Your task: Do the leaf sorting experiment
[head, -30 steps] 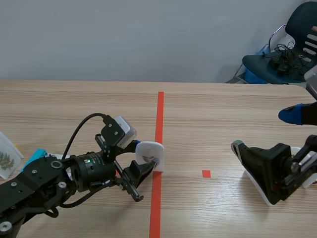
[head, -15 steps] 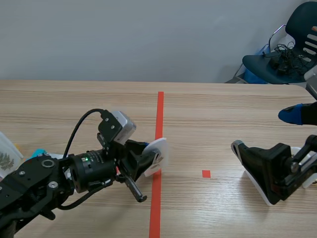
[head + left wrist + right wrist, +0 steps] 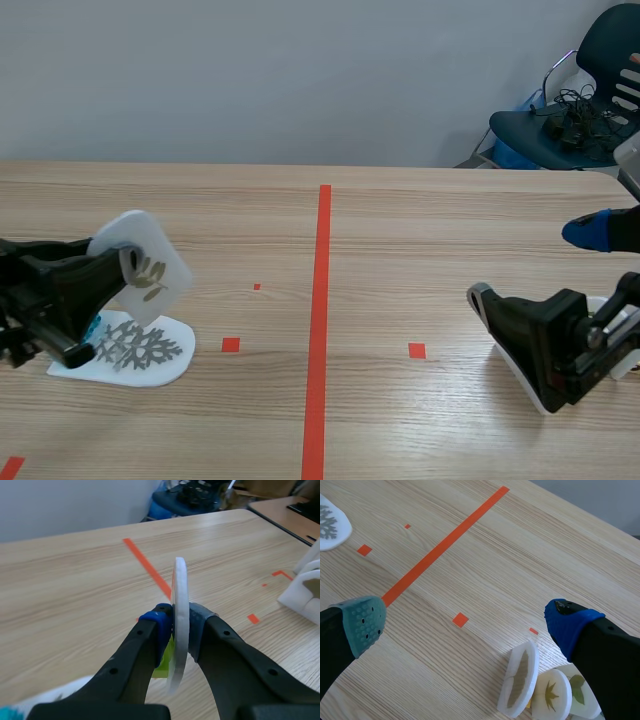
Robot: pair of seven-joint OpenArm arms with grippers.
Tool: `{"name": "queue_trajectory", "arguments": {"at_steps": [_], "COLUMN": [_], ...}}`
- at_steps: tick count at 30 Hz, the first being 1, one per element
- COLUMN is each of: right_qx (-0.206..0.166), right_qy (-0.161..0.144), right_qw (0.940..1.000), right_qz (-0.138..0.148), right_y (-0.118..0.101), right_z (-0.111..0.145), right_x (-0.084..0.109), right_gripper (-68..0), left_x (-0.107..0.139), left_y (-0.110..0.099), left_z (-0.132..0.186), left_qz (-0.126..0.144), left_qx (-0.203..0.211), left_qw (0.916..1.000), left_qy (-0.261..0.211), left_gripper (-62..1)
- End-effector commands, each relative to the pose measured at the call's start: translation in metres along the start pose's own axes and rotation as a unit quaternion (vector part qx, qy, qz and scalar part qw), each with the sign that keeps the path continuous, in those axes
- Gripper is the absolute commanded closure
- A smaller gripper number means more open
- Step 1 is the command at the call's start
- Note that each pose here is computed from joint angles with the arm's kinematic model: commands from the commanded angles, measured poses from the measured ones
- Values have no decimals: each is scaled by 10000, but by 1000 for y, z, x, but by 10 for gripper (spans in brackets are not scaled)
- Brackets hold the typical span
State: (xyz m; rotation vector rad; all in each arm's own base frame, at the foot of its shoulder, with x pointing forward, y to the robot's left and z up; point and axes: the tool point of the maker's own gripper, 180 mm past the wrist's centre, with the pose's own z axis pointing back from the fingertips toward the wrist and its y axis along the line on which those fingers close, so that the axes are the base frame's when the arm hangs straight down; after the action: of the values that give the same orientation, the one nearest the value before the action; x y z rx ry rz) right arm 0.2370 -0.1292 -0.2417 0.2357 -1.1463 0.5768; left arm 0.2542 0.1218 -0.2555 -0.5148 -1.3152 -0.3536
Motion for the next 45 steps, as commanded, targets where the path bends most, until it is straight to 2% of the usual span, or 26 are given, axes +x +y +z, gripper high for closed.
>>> {"name": "queue_trajectory", "arguments": {"at_steps": [1,5,8,14,18,20,25,27,29,30,33,35,37,41,43,45], "right_qx": [-62,-61,-62,-63,-63,-63,-63,-63,-67,-67,-67,-67,-67,-67,-67,-67], "right_qy": [-155,-152,-153,-156,-154,-154,-155,-155,-163,-163,-163,-161,-161,-163,-163,-165], "right_qw": [9999,9999,9999,9999,9999,9999,9999,9999,9998,9998,9998,9998,9998,9998,9998,9998], "right_qz": [8,9,8,9,9,9,10,10,15,15,15,15,15,15,15,16], "right_y": [-4,-4,-4,-4,-4,-4,-4,-4,-5,-5,-5,-5,-5,-5,-5,-5], "right_z": [0,0,0,0,0,0,0,0,0,0,0,0,0,0,0,0], "right_x": [8,8,8,8,8,8,8,8,9,9,9,9,9,9,9,9], "right_gripper": [-679,-679,-679,-679,-679,-679,-679,-679,-679,-679,-679,-679,-679,-679,-679,-679], "left_x": [3,-10,-21,-44,-66,-70,-72,-72,-73,-73,-69,-61,-42,17,46,65], "left_y": [-3,4,12,58,82,91,100,100,100,99,98,93,84,61,45,26], "left_z": [2,11,11,8,5,5,4,4,5,4,3,1,0,4,7,11], "left_qz": [111,108,218,512,743,806,543,547,548,551,520,459,388,136,-157,-535], "left_qx": [-14,140,314,1177,1478,1592,1679,1665,1665,1649,1591,1425,1136,601,330,63], "left_qw": [9999,9997,9989,9913,9853,9834,9840,9842,9842,9845,9857,9886,9927,9974,9981,9974], "left_qy": [-115,177,279,288,416,338,237,240,244,242,217,176,61,-366,-495,-489], "left_gripper": [-53,-53,-53,-53,-53,-53,-58,-66,-121,-168,-362,-451,-459,-465,-514,-599]}}
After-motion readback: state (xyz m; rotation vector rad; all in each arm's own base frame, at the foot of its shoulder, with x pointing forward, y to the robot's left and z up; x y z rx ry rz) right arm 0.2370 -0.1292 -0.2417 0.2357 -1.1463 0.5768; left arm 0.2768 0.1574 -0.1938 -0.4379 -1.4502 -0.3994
